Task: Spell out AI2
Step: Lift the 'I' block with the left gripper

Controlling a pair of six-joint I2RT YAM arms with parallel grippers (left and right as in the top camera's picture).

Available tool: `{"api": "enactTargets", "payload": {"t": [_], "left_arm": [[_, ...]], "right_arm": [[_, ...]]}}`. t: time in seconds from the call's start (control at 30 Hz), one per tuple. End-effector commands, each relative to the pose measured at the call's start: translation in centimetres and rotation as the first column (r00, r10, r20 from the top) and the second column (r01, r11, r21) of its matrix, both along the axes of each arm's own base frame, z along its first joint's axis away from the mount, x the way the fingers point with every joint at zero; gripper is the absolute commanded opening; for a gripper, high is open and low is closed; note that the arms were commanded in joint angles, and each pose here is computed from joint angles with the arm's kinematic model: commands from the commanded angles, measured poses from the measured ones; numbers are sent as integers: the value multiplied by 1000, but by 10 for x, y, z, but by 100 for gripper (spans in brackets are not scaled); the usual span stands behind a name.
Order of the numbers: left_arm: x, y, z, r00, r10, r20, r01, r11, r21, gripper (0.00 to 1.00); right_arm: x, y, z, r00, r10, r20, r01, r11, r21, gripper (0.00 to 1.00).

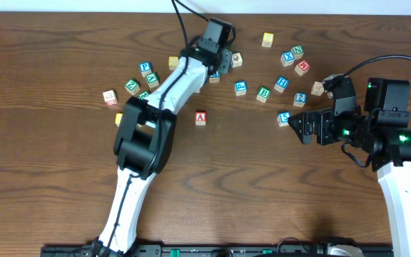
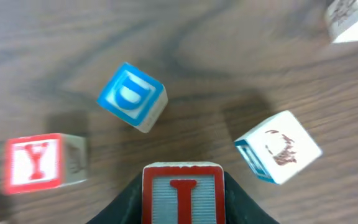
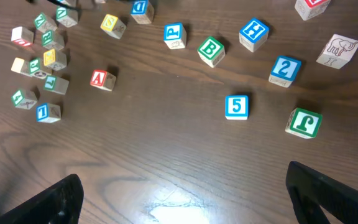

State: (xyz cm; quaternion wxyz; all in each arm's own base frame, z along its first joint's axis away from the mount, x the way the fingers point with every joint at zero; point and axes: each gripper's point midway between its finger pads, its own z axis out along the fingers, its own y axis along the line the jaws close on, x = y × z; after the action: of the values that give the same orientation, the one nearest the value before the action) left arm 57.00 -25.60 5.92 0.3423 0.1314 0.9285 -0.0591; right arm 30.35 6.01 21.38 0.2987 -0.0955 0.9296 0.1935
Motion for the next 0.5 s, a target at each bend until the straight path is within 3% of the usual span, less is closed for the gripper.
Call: {"api": "enactTargets", "payload": {"t": [0.0,0.27,0.47], "left_arm": [[-3,5,57,998,12,66,-11,1000,-26,29],[-33,20,104,997,79,12,-78,995,-62,28],[-74,39,108,968,198,-153,-210,975,-67,28]], "right_arm": [[3,1,9,1000,11,27,-11,1000,4,99],[2,1,9,1000,11,26,-11,1000,4,99],[3,1,9,1000,11,27,-11,1000,4,99]]}}
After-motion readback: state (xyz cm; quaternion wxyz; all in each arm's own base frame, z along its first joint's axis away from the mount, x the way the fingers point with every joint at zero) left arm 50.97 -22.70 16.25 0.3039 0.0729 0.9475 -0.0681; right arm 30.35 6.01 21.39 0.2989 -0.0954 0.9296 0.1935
